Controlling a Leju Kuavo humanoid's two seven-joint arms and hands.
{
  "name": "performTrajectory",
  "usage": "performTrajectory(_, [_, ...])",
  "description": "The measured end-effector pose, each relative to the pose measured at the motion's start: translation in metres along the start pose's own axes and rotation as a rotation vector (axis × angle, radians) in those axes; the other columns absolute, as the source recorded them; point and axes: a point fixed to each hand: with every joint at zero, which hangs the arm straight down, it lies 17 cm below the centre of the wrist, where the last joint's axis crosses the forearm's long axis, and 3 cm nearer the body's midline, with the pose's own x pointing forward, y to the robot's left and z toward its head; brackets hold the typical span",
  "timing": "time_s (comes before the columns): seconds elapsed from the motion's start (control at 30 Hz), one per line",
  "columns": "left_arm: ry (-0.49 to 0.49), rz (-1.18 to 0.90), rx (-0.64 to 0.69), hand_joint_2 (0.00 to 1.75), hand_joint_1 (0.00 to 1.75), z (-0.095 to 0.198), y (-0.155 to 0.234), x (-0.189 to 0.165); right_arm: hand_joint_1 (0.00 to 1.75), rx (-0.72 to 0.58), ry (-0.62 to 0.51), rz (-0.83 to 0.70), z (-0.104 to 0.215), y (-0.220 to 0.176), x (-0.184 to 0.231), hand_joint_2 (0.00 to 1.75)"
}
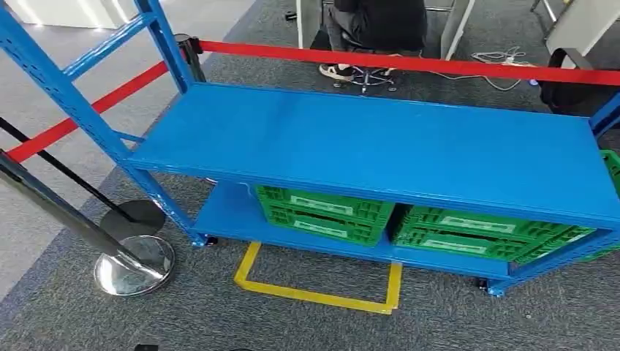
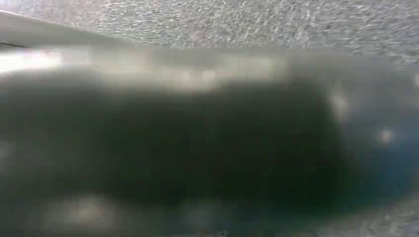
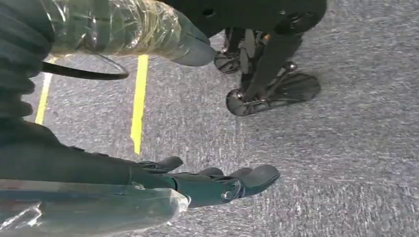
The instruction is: Take the parts from the cabinet and place them on the table.
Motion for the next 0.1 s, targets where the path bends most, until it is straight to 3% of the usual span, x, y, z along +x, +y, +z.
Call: performTrajectory(0.1, [0.036, -0.018, -0.026, 0.0, 0.0, 0.0025, -0.0015, -0.0115, 0.0, 0.019, 0.009, 0.022, 0.0007, 0.0015, -0.002, 0.0])
